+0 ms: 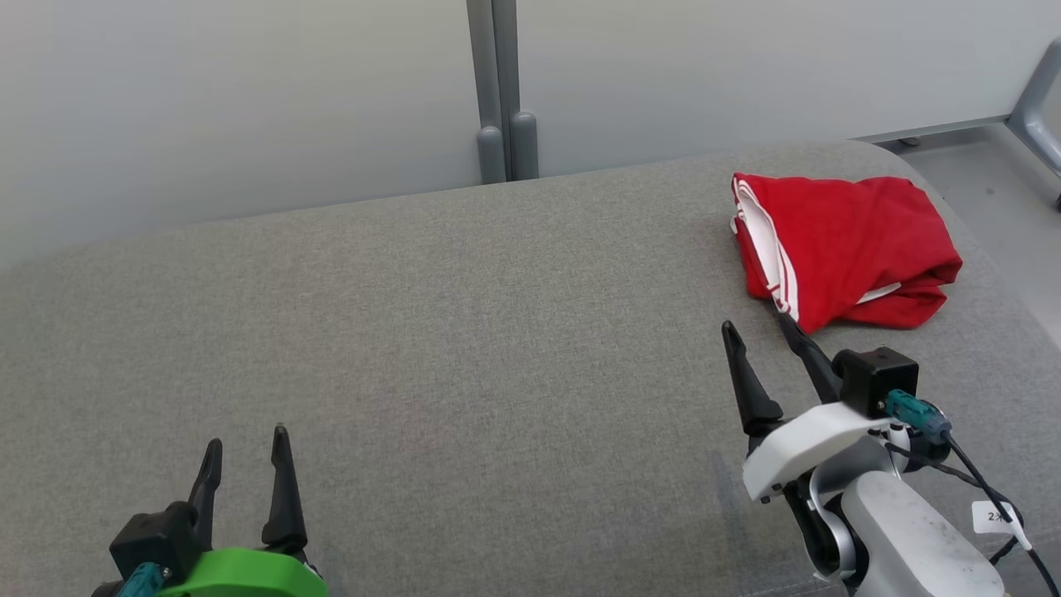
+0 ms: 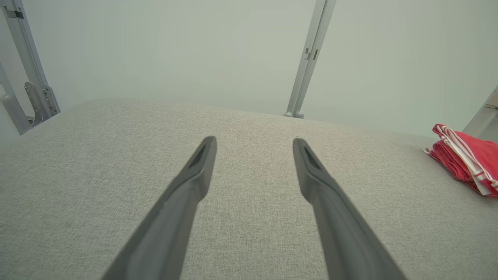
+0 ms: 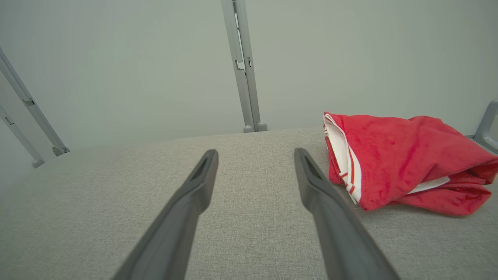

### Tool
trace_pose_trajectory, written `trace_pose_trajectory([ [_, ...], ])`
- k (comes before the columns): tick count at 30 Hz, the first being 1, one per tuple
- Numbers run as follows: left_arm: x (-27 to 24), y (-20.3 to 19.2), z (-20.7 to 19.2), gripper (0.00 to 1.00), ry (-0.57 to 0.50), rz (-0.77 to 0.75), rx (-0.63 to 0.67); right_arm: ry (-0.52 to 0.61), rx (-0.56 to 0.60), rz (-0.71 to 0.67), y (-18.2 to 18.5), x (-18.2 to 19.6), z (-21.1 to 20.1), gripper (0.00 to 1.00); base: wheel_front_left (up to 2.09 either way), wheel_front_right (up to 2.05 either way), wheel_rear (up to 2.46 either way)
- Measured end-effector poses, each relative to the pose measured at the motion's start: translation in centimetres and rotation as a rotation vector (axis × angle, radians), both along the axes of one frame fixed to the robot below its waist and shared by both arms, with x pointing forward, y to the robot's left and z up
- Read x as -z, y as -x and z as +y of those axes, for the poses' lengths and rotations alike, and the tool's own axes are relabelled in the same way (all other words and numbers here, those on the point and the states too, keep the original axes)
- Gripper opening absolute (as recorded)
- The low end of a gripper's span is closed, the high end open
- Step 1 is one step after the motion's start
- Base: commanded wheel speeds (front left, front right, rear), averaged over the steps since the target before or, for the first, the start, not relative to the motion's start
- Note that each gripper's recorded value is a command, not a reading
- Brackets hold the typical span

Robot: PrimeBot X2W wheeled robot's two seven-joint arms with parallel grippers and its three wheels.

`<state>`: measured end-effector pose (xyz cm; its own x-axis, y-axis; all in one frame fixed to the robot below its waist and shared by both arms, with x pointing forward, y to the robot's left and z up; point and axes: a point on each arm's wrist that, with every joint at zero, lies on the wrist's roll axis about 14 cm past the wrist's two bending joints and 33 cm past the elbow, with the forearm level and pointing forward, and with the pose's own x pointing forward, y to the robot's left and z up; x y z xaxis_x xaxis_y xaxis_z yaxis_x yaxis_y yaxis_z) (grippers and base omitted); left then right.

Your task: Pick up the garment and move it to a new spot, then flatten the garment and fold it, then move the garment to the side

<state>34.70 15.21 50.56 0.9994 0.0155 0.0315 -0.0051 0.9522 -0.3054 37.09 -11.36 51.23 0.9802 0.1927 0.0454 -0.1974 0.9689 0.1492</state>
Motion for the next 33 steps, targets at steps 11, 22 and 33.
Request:
trace_pose_trajectory([
  [11,0.7,0.8,0.3,1.0,0.009,0.017,-0.019,0.01,0.028,0.011,1.1,0.9,-0.6,1.0,0.0,0.0,0.0],
  [22,0.3,0.8,0.4,1.0,0.006,0.002,-0.023,0.012,0.042,-0.011,1.3,0.4,-0.5,1.0,0.0,0.0,0.0],
  [33,1.7,1.2,0.3,0.0,0.003,0.048,-0.027,0.005,0.05,0.064,2.6,2.9,-0.1,0.0,0.0,0.0,0.0],
])
